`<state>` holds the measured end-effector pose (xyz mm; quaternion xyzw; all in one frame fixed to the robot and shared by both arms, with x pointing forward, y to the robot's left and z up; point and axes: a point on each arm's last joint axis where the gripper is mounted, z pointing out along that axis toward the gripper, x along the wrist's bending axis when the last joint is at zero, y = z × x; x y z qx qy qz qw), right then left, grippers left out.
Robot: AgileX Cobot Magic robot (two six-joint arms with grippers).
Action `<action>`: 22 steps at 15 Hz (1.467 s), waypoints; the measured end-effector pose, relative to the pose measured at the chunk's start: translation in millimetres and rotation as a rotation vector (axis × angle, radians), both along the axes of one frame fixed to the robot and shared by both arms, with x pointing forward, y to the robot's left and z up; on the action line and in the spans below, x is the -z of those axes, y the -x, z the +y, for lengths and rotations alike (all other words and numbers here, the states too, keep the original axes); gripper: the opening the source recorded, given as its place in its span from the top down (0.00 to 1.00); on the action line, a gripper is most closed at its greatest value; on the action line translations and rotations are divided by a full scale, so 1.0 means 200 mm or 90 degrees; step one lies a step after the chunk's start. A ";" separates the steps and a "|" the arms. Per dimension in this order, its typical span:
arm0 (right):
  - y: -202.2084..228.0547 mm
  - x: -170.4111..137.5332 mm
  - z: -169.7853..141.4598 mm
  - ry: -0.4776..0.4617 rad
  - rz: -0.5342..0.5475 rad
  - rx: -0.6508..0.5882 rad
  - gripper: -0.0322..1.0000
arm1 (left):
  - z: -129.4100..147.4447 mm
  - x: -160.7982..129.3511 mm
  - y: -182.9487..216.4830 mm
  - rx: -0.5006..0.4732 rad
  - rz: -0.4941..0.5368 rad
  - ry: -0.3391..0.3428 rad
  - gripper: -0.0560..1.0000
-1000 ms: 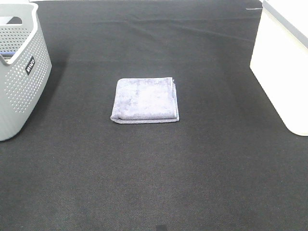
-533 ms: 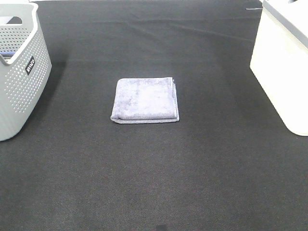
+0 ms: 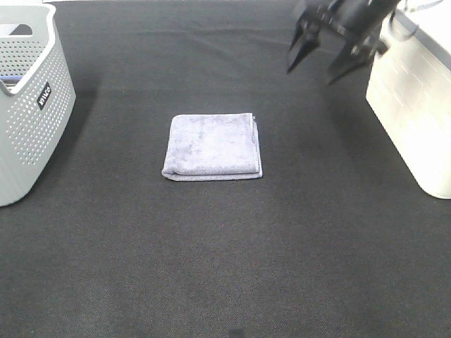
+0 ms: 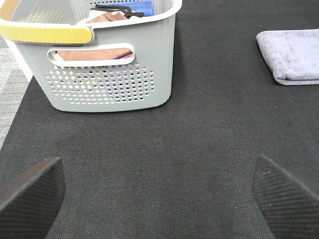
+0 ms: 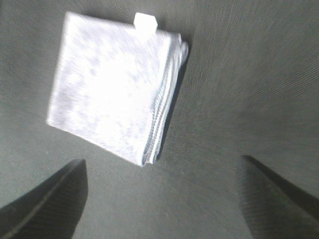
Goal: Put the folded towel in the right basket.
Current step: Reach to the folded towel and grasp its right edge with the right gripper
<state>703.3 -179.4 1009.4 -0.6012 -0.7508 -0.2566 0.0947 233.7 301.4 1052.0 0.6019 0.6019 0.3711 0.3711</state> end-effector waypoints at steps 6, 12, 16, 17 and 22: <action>-0.06 0.40 0.05 -0.045 0.100 -0.010 0.23 | 0.00 0.00 0.00 0.000 0.000 0.000 0.03; -0.12 0.60 0.08 -0.096 0.086 0.006 0.23 | 0.00 0.00 0.00 0.000 0.000 0.000 0.03; -0.12 0.68 0.16 -0.096 0.093 -0.014 0.23 | 0.00 0.00 0.00 0.000 0.000 0.000 0.03; -0.12 0.68 0.16 -0.096 0.093 -0.014 0.23 | 0.00 0.00 0.00 0.000 0.000 0.000 0.03; -0.14 0.70 0.22 -0.087 0.075 -0.002 0.24 | 0.00 0.00 0.00 0.000 0.000 0.000 0.03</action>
